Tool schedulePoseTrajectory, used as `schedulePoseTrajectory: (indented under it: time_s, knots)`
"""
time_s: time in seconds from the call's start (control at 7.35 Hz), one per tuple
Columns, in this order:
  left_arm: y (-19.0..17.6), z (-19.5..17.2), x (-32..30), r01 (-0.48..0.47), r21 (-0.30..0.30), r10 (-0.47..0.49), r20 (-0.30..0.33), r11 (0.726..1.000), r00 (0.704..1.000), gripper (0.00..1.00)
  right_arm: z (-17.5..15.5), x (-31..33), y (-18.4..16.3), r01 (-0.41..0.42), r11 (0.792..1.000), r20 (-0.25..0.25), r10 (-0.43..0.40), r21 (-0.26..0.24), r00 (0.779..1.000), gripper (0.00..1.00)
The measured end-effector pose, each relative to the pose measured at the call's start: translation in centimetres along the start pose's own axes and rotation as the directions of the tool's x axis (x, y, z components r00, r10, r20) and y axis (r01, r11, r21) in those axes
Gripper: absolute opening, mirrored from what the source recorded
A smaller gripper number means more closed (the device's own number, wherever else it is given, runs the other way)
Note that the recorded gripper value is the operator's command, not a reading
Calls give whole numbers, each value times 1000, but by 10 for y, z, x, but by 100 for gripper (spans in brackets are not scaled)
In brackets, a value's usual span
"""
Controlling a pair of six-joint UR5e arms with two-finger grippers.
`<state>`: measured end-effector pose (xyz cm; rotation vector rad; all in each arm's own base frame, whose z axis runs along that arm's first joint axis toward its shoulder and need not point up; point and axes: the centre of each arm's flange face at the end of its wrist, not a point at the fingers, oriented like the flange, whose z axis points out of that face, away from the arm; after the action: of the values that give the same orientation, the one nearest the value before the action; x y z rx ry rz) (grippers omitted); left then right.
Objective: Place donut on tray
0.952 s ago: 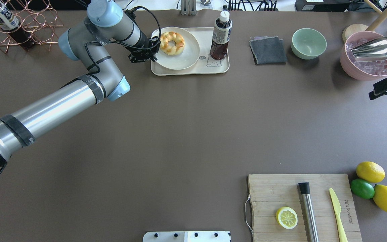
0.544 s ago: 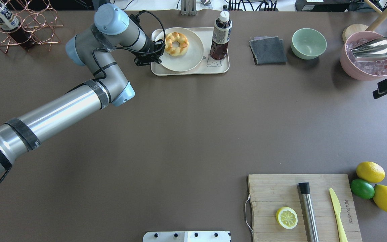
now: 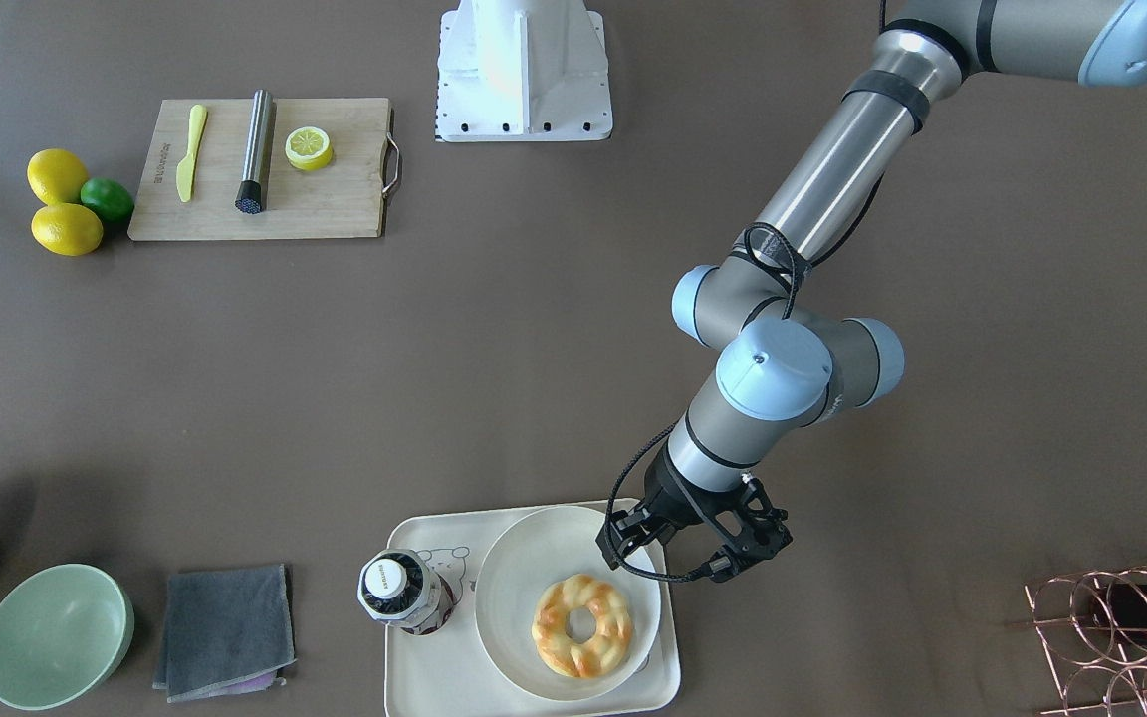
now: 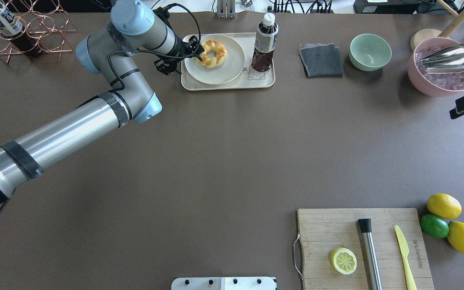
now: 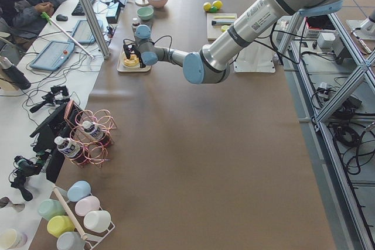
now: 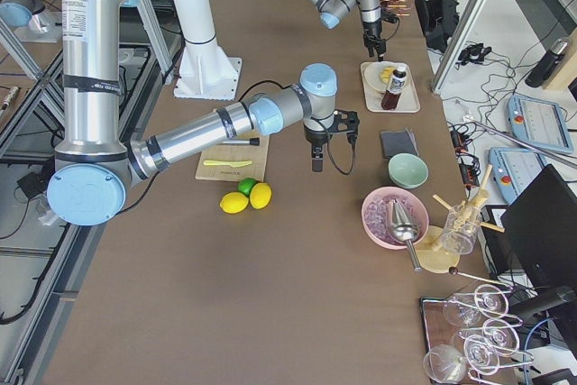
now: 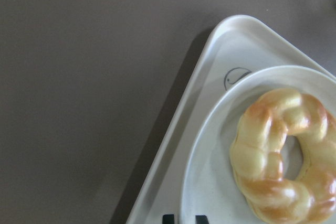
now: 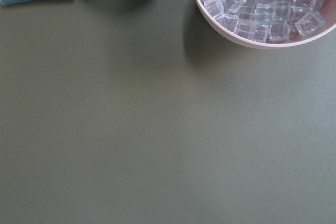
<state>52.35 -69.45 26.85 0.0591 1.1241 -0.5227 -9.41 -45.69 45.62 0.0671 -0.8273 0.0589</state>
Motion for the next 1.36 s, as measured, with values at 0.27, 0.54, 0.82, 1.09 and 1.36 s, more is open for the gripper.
schedulePoseTrajectory:
  time_s: [0.27,0.54,0.82,1.09,1.36]
  knots:
    - [15,-68,-14,-102,-40,105,85,994,991,97,3,5,-1,7,1000,-8,-7,-3,1000,100]
    - [25,-172,-81,-287,-90,299,180,954,937,97,11,34,-7,56,998,-29,-57,-16,998,100]
    - [9,-271,-168,-482,-136,501,263,865,825,97,8,65,-14,90,996,-42,-90,-11,995,100]
    - [-18,-340,-259,-609,-200,640,291,768,711,97,5,100,-17,120,993,-57,-121,-10,991,100]
    - [-51,-391,-362,-674,-277,729,256,685,635,98,5,137,-5,150,988,-70,-151,-23,986,100]
